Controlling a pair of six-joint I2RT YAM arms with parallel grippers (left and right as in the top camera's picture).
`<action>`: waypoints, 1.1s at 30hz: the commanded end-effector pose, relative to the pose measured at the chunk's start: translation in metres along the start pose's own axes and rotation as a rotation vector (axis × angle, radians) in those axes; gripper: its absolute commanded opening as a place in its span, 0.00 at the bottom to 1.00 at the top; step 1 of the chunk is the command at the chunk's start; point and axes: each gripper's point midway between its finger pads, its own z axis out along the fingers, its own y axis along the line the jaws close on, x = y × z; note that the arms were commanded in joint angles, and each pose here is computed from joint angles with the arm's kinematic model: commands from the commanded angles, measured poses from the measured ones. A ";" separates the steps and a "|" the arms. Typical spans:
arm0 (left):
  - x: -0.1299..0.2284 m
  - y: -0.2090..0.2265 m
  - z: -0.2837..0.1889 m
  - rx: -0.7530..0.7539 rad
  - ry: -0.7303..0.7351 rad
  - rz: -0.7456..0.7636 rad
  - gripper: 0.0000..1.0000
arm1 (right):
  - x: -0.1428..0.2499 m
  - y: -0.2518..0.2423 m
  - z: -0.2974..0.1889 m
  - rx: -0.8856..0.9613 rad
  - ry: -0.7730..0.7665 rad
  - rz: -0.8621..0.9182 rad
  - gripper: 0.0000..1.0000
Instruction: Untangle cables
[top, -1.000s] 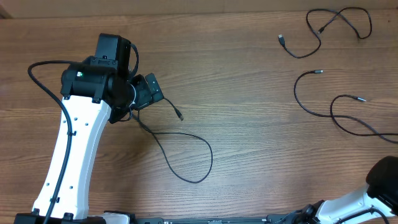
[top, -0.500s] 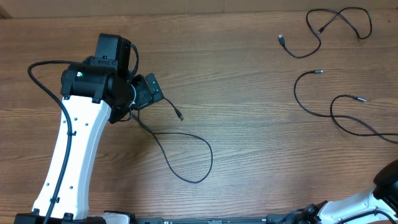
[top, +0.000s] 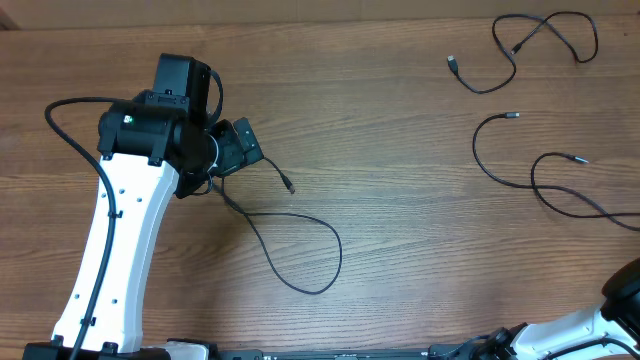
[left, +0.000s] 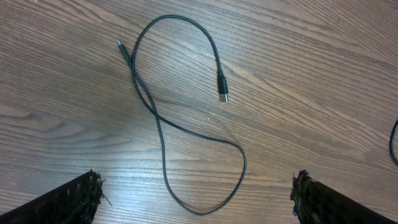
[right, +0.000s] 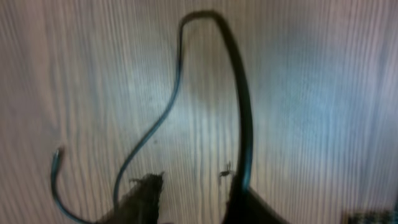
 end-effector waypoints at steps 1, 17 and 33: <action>-0.001 -0.002 -0.001 -0.001 -0.007 -0.006 1.00 | 0.005 0.023 -0.001 -0.107 0.031 -0.010 0.14; -0.001 -0.002 -0.001 -0.001 -0.007 -0.006 1.00 | 0.049 0.174 -0.046 -0.544 -0.140 -0.444 0.07; -0.001 -0.002 -0.001 -0.001 -0.007 -0.006 1.00 | 0.089 0.208 0.000 -0.447 -0.217 -0.562 0.06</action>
